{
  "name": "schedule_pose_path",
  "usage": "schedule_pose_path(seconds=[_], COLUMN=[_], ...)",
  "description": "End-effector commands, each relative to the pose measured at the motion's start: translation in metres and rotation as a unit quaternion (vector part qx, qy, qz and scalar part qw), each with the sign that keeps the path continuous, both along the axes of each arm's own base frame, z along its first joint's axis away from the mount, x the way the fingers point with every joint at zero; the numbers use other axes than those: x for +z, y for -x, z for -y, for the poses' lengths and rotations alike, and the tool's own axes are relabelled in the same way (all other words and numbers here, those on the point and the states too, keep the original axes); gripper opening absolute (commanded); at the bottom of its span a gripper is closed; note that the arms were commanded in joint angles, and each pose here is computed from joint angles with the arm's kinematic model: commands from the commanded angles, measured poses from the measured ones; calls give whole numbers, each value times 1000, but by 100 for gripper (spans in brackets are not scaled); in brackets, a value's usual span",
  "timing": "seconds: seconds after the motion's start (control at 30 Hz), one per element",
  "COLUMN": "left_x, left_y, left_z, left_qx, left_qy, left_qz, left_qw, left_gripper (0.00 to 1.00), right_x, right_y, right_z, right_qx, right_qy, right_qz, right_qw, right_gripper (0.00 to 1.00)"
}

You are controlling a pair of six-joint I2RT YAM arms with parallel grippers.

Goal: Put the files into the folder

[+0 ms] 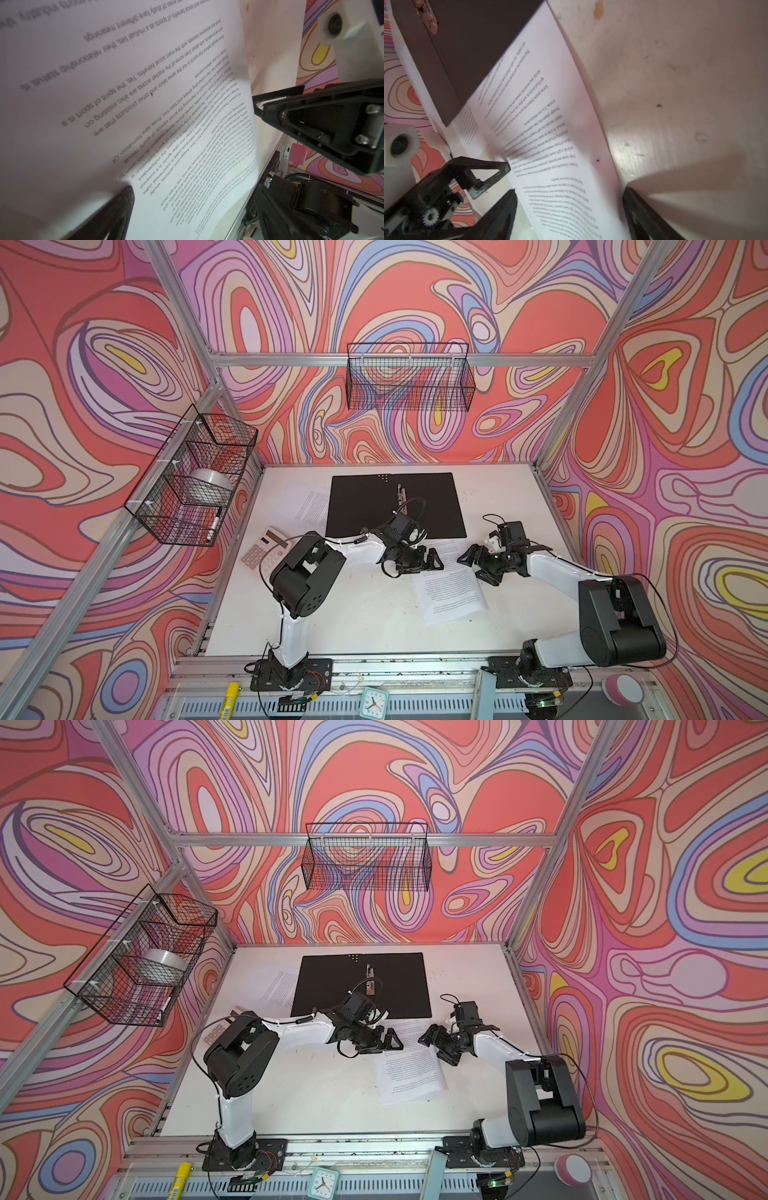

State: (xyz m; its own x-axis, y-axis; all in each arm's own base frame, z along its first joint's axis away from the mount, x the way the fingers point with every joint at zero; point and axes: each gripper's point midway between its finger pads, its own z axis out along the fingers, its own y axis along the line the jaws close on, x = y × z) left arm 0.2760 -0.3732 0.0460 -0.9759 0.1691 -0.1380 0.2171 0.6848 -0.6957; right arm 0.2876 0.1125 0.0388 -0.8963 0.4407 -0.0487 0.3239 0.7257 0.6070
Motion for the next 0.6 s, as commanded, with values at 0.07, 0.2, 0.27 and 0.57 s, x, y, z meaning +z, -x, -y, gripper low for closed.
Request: schedule_pose_path(seconds=[0.07,0.2,0.27,0.57], left_x=[-70,-74,-75,-72], left_y=[27,28,29,28], left_z=[-49,-52,-52,-53], left_qx=[-3,-7,-8,-11], left_qy=[-138,-147,-148,-148], left_qz=[-54,-54,-54,-50], left_qw=[989,988,988,988], left_gripper=[92,92,91,92], right_x=[-21,-4,5,6], right_y=[9,-13,-24,-62], right_z=[-7,-17,-21,-13], right_qx=[35,69,80,68], right_qy=[-2,-17,-28,-26], right_qz=[-43,-11,7,31], right_qw=[998,997,996,997], right_gripper=[89,89,90,89])
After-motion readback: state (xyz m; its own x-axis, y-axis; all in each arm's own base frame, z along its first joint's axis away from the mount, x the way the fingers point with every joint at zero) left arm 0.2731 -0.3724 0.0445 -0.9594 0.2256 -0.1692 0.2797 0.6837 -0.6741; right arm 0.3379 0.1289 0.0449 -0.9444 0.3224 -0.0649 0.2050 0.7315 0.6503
